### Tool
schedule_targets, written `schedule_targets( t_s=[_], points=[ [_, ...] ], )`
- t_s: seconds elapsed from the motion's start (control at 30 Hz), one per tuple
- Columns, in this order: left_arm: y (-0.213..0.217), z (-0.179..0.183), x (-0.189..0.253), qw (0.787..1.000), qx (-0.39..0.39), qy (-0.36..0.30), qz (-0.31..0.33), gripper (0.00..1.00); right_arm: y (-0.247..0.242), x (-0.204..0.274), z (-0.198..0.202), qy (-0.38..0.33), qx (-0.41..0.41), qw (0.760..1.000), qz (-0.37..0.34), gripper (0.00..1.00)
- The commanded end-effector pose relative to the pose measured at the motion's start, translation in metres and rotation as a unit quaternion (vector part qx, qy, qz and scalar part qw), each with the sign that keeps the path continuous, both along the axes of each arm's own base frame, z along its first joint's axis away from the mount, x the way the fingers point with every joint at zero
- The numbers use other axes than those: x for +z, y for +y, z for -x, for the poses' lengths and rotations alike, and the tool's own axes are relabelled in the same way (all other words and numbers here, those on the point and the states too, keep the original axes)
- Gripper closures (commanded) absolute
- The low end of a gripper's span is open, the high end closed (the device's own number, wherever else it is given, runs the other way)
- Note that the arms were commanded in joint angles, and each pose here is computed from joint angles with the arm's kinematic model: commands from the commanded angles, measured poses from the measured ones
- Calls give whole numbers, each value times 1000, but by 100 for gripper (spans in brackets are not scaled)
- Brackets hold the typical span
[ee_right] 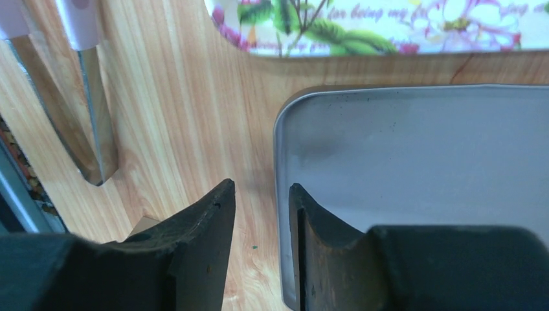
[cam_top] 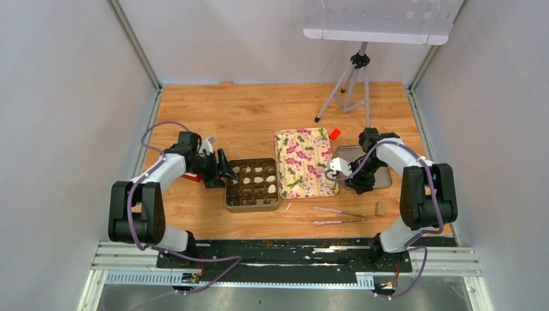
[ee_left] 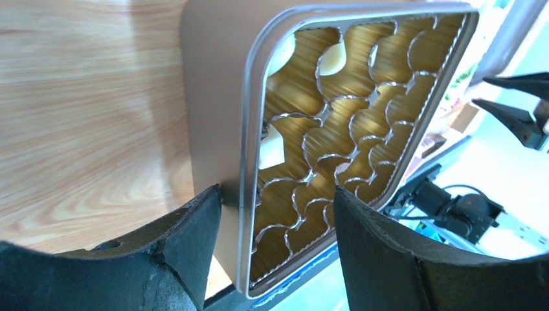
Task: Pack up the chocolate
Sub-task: Pick up the box lid from the center of the board.
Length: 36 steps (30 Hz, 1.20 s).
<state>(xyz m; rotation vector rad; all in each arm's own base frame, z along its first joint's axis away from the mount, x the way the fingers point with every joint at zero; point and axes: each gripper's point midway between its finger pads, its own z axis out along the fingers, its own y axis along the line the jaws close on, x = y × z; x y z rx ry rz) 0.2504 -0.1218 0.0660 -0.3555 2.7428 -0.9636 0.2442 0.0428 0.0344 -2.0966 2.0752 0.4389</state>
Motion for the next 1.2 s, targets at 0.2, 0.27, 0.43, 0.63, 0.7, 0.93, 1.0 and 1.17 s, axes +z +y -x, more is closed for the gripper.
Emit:
schedule_targets(
  t_s=[0.2, 0.27, 0.43, 0.63, 0.7, 0.93, 1.0, 1.17],
  points=[
    [-3, -13, 29, 999, -13, -34, -13, 27, -5, -16, -9, -30, 6, 999, 11, 76],
    [8, -12, 32, 998, -9, -39, -38, 27, -7, -20, -8, -29, 8, 999, 15, 84],
    [41, -30, 53, 986, -24, -111, -119, 26, -2, -1, -6, -17, 12, 1000, 2, 100],
    [47, -63, 88, 948, -87, -256, -169, 26, 25, 89, -12, -62, -4, 995, -76, 100],
    [36, -71, 104, 932, -112, -307, -157, 26, 35, 112, -6, -65, 0, 992, -104, 100],
    [-29, -57, 196, 751, -298, -582, -98, 24, 97, 212, 2, -46, -40, 963, -263, 100],
    [-37, -46, 210, 696, -335, -628, -99, 23, 124, 247, 3, -10, -71, 938, -339, 100],
    [-34, -54, 213, 737, -286, -605, -92, 21, 175, 316, -2, 90, -119, 863, -483, 100]
  ],
)
